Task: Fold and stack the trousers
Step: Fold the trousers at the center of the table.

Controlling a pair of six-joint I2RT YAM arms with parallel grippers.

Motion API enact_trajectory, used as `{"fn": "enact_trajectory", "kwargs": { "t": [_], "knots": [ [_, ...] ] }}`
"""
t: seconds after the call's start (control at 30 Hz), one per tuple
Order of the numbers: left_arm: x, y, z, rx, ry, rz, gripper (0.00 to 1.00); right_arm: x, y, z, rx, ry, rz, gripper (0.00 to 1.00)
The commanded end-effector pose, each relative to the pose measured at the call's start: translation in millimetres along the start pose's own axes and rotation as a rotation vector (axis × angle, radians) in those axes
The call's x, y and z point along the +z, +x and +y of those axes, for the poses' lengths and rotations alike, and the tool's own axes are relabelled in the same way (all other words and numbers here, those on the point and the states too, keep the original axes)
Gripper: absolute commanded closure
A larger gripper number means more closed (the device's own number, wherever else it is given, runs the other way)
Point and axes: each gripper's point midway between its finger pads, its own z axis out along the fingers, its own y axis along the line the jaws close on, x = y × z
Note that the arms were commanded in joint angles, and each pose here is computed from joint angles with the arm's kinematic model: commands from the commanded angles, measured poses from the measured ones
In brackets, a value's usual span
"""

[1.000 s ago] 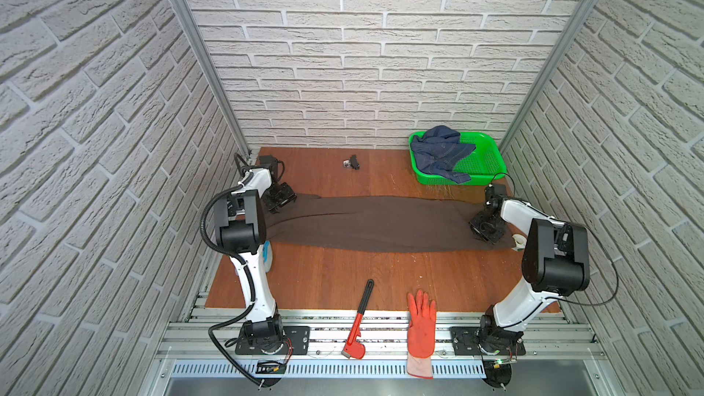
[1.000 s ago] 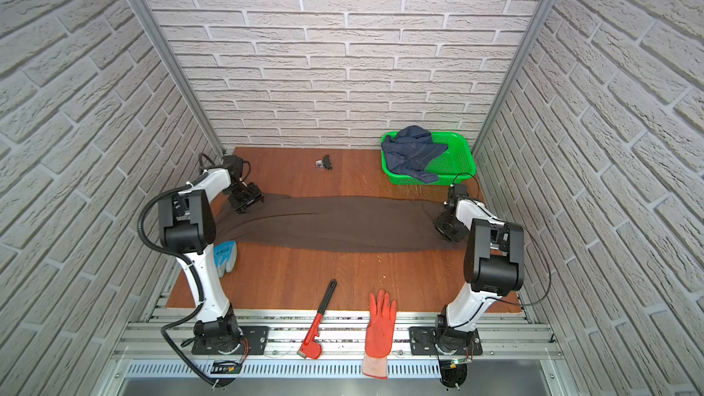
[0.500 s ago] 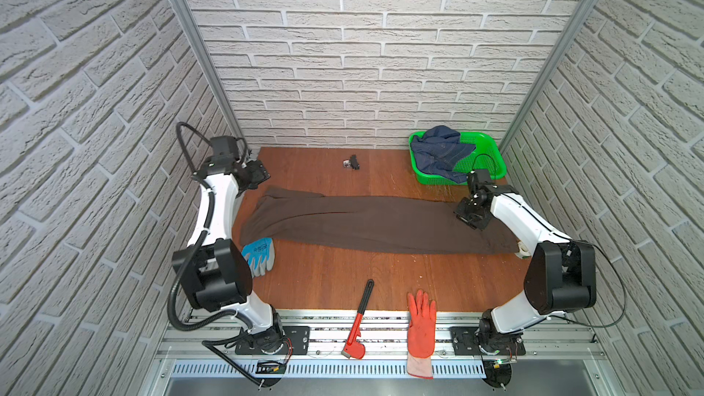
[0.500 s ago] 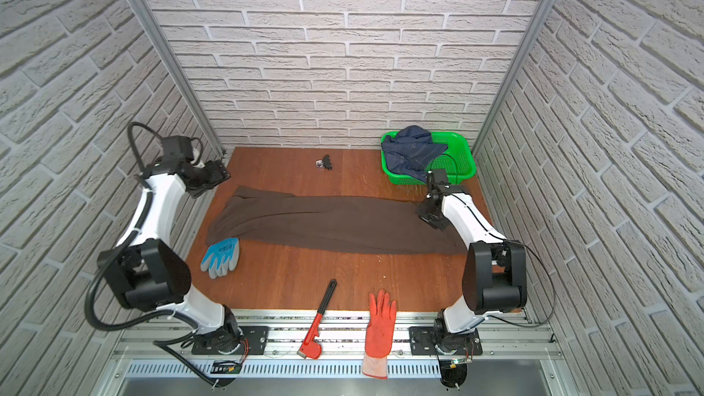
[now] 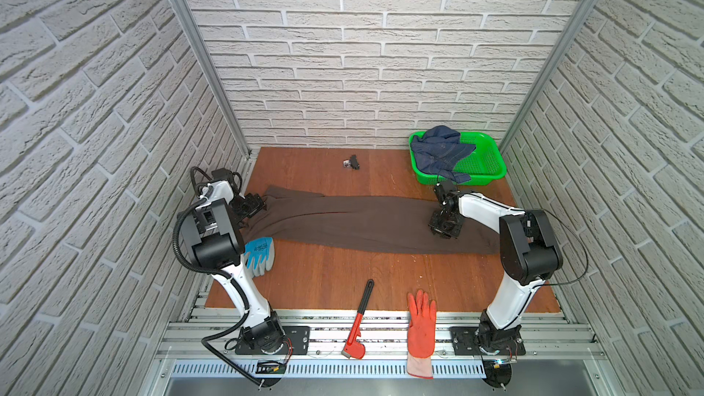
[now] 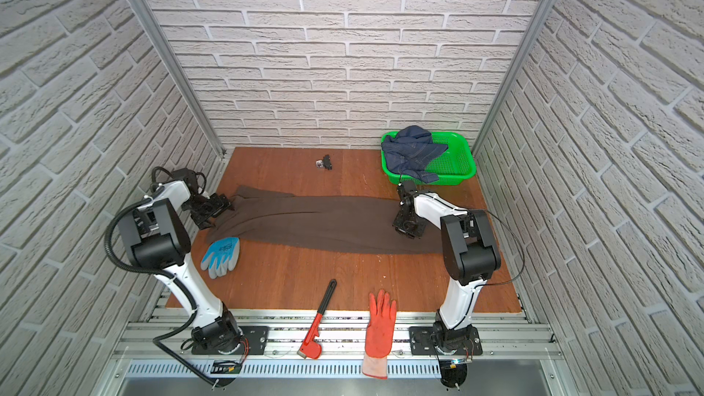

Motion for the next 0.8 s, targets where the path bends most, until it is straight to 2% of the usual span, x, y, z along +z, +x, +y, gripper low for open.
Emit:
{"fn": "enact_trajectory", "kwargs": {
  "t": [0.0,0.37,0.43,0.47,0.53,0.6,0.7,0.77],
  "knots": [
    [1.0,-16.7,-23.1,0.085,0.037,-0.035,0.13,18.8,4.1,-2.1,-0.024,0.017,0.026,0.74],
    [39.1,6.2,-38.8,0.216,-0.072,0.12,0.29,12.7,4.3,3.3,-0.034,-0.003,0.04,0.75],
    [41.5,10.8,-39.1,0.232,-0.089,0.138,0.41,8.5,4.0,4.1,-0.036,-0.011,0.034,0.75],
    [40.0,11.0,-37.4,0.235,-0.105,0.137,0.53,6.5,3.7,4.4,-0.037,-0.014,0.032,0.76],
    [26.0,7.7,-37.1,0.249,-0.132,0.102,0.8,4.1,3.4,4.1,-0.042,-0.014,0.029,0.77],
    [-2.8,-0.5,-43.3,0.279,-0.15,0.017,1.0,3.7,4.3,3.5,-0.046,-0.011,0.033,0.78],
    [-60.4,-6.6,-62.9,0.347,-0.199,-0.108,1.0,5.2,6.1,3.0,-0.051,-0.011,0.041,0.79],
    [-90.9,0.9,-87.2,0.401,-0.22,-0.161,1.0,5.1,6.6,3.5,-0.054,-0.015,0.043,0.8]
  ]
}}
